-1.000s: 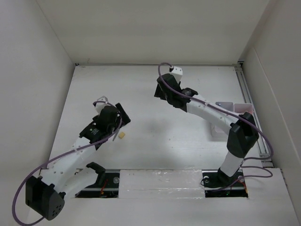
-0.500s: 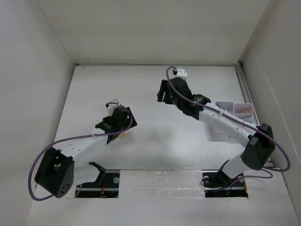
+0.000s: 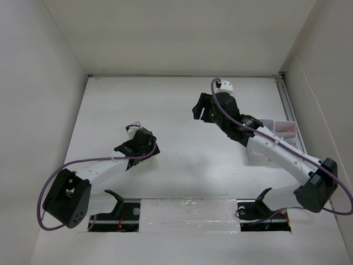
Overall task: Sort the stationery into containers
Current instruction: Grab a piece of stationery with the left arm
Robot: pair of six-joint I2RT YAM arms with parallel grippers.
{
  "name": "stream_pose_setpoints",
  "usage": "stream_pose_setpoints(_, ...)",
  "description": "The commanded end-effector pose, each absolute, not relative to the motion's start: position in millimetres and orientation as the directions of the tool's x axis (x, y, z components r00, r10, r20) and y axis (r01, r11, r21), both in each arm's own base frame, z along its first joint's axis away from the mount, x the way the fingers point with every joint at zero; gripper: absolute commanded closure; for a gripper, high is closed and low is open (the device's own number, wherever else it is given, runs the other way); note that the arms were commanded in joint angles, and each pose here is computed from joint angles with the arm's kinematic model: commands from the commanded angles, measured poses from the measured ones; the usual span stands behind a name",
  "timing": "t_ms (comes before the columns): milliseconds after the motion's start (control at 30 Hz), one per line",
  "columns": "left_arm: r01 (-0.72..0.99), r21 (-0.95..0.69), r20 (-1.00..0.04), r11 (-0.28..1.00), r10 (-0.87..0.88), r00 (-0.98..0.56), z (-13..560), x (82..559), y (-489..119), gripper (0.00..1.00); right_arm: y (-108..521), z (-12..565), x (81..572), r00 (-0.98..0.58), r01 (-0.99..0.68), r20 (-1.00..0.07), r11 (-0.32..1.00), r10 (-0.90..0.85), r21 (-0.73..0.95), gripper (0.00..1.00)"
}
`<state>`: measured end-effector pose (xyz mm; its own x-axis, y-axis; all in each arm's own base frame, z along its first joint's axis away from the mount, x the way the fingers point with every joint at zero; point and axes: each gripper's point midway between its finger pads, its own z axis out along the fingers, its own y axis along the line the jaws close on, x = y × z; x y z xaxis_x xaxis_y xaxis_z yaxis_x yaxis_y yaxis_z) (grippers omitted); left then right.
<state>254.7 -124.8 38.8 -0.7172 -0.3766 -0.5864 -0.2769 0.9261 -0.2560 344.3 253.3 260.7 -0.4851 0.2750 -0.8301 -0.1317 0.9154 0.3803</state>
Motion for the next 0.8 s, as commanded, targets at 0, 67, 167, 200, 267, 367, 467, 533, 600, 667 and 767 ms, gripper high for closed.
stream_pose_setpoints(0, -0.297, -0.248, -0.570, 0.922, -0.387, -0.725, 39.3, 250.1, -123.8, 0.21, 248.5, 276.0, 344.4, -0.440, -0.155, -0.844, 0.899, 0.308, 0.409, 0.32)
stream_pose_setpoints(67, -0.309, -0.238, -0.559, 0.921, -0.390, -0.732, 34.1, 245.1, -121.0, 0.21, 245.8, 283.7, 341.4, -0.423, -0.163, -0.847, 0.892, 0.322, 0.421, 0.31)
stream_pose_setpoints(167, -0.323, -0.224, -0.544, 0.920, -0.393, -0.741, 29.0, 241.8, -119.3, 0.21, 246.5, 287.8, 338.9, -0.423, -0.175, -0.846, 0.886, 0.326, 0.429, 0.31)
stream_pose_setpoints(200, -0.330, -0.219, -0.529, 0.918, -0.396, -0.751, 25.7, 238.8, -119.6, 0.21, 246.5, 287.8, 338.9, -0.422, -0.175, -0.846, 0.886, 0.326, 0.429, 0.31)
stream_pose_setpoints(267, -0.319, -0.236, -0.511, 0.918, -0.397, -0.763, 22.8, 235.6, -123.7, 0.21, 243.3, 287.8, 341.2, -0.419, -0.167, -0.846, 0.888, 0.330, 0.429, 0.31)
stream_pose_setpoints(367, -0.299, -0.292, -0.484, 0.909, -0.410, -0.773, 22.0, 230.4, -133.0, 0.21, 241.9, 291.3, 340.0, -0.412, -0.174, -0.851, 0.888, 0.327, 0.425, 0.31)
stream_pose_setpoints(467, -0.293, -0.323, -0.474, 0.900, -0.421, -0.773, 26.9, 229.7, -138.0, 0.21, 242.9, 286.8, 338.7, -0.422, -0.178, -0.848, 0.888, 0.320, 0.424, 0.31)
stream_pose_setpoints(533, -0.297, -0.334, -0.475, 0.894, -0.432, -0.767, 29.3, 230.5, -138.8, 0.21, 242.9, 286.8, 338.7, -0.422, -0.178, -0.848, 0.888, 0.320, 0.424, 0.31)
stream_pose_setpoints(600, -0.331, -0.290, -0.489, 0.898, -0.436, -0.755, 25.9, 228.6, -127.6, 0.21, 242.9, 286.8, 338.7, -0.422, -0.178, -0.848, 0.888, 0.320, 0.424, 0.31)
stream_pose_setpoints(667, -0.351, -0.236, -0.479, 0.906, -0.423, -0.769, 18.1, 224.1, -120.3, 0.21, 242.9, 286.8, 338.7, -0.422, -0.178, -0.848, 0.888, 0.320, 0.424, 0.31)
stream_pose_setpoints(767, -0.380, -0.194, -0.456, 0.904, -0.426, -0.781, 10.0, 222.5, -117.9, 0.27, 241.8, 290.4, 337.5, -0.416, -0.181, -0.849, 0.886, 0.325, 0.428, 0.31)
